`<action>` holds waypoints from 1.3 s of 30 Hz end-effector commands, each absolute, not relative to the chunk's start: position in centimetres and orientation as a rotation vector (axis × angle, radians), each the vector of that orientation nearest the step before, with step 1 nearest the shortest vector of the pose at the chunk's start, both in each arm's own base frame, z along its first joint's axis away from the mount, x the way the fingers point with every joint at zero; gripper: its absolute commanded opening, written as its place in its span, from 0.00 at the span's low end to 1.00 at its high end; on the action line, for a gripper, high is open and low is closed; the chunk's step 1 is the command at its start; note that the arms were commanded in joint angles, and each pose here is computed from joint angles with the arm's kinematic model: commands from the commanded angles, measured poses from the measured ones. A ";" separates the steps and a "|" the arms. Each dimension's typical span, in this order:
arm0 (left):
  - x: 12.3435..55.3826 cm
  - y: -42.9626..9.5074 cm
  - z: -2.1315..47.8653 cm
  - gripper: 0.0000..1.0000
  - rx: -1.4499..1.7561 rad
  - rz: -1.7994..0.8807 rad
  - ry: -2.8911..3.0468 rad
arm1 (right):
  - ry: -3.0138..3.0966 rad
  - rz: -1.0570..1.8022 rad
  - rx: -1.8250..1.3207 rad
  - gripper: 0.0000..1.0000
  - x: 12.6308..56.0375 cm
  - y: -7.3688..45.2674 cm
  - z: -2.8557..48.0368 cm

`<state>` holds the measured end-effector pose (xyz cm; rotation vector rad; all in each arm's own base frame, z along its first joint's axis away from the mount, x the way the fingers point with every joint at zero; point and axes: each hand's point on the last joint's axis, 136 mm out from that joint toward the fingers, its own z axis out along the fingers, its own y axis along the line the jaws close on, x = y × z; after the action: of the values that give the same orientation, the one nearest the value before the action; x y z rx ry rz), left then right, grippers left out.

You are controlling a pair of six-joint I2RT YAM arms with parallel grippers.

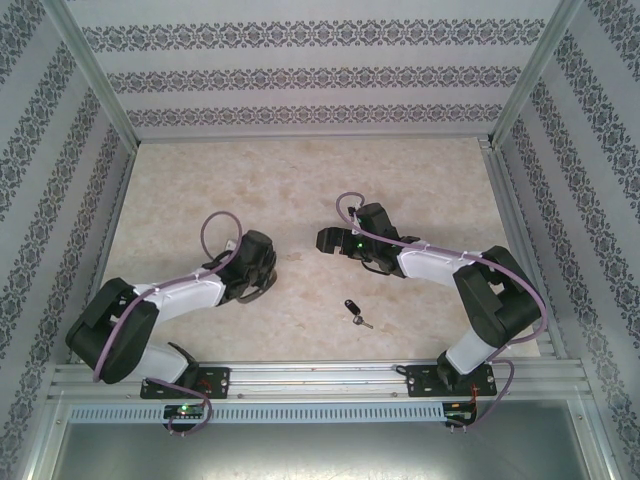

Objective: Put the keys on the keyring

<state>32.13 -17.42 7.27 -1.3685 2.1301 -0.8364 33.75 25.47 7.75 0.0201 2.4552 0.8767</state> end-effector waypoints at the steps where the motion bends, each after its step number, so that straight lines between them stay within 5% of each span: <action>1: 34.0 -19.0 12.3 0.00 -1.042 -0.865 2.191 | 2.364 0.914 -0.046 0.97 34.4 25.9 10.4; 15: 36.4 -24.8 18.7 0.00 -0.615 -1.140 2.266 | 2.086 0.965 -0.284 0.74 33.6 25.3 15.9; 27: 36.9 -27.3 20.3 0.00 -0.705 -1.482 2.216 | 1.917 1.027 -0.451 0.52 31.8 25.6 19.6; 39: 36.8 -27.6 22.0 0.00 -0.713 -1.559 2.177 | 1.934 1.012 -0.440 0.44 32.6 26.0 18.8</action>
<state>36.46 -27.52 19.23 -0.7488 2.2580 -1.4761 32.37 25.90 18.43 -0.4054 1.9674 1.0250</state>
